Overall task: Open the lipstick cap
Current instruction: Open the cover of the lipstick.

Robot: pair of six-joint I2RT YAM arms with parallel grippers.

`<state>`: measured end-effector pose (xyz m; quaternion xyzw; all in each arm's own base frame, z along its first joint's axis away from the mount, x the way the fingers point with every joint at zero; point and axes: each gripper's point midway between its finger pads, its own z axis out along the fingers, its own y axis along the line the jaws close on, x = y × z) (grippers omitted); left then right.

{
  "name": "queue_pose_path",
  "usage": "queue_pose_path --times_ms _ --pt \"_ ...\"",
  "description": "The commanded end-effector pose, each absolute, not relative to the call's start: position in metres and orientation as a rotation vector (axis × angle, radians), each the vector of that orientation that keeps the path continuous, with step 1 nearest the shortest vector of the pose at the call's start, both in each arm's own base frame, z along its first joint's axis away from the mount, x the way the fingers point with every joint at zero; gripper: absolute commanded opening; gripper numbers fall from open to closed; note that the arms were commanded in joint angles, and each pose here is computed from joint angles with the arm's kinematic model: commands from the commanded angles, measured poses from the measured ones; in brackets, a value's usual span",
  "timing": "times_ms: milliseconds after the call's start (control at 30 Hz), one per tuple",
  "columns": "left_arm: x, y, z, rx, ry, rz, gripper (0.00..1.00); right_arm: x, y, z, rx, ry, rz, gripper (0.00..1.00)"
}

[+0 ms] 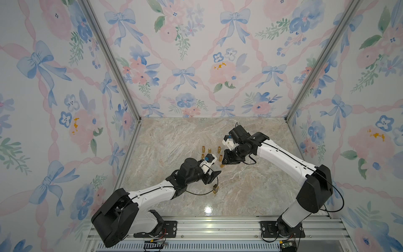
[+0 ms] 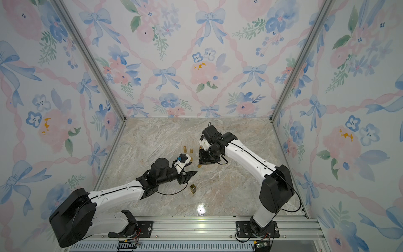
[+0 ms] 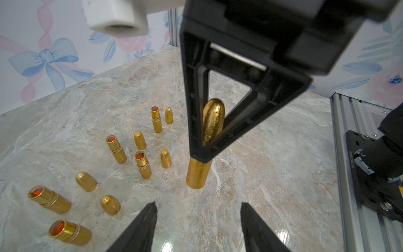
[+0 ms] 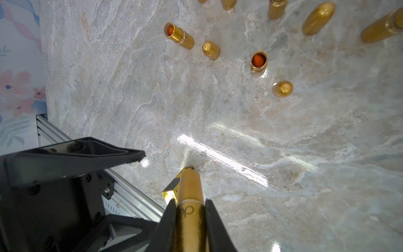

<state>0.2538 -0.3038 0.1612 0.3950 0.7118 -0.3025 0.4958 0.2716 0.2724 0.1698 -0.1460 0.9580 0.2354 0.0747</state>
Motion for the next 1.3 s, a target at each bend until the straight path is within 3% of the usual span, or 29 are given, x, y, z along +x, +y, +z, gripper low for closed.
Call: queue_pose_path --times_ms 0,433,833,900,1067,1267 --pt "0.251 -0.322 0.179 1.026 1.614 -0.78 0.56 0.26 0.27 0.181 -0.463 2.866 0.783 0.23" --pt "0.254 -0.336 0.167 1.068 1.627 -0.801 0.36 0.261 0.272 0.182 -0.435 2.853 0.848 0.23" --pt "0.265 -0.332 0.162 1.011 1.67 -0.753 0.07 0.263 0.269 0.184 -0.397 2.831 0.86 0.24" --pt "0.266 -0.331 0.16 1.002 1.682 -0.75 0.0 0.264 0.268 0.186 -0.395 2.82 0.861 0.28" --pt "0.266 -0.33 0.156 0.989 1.699 -0.748 0.0 0.269 0.26 0.19 -0.376 2.796 0.806 0.37" --pt "0.268 -0.33 0.158 0.978 1.703 -0.746 0.0 0.269 0.26 0.185 -0.38 2.804 0.801 0.34"
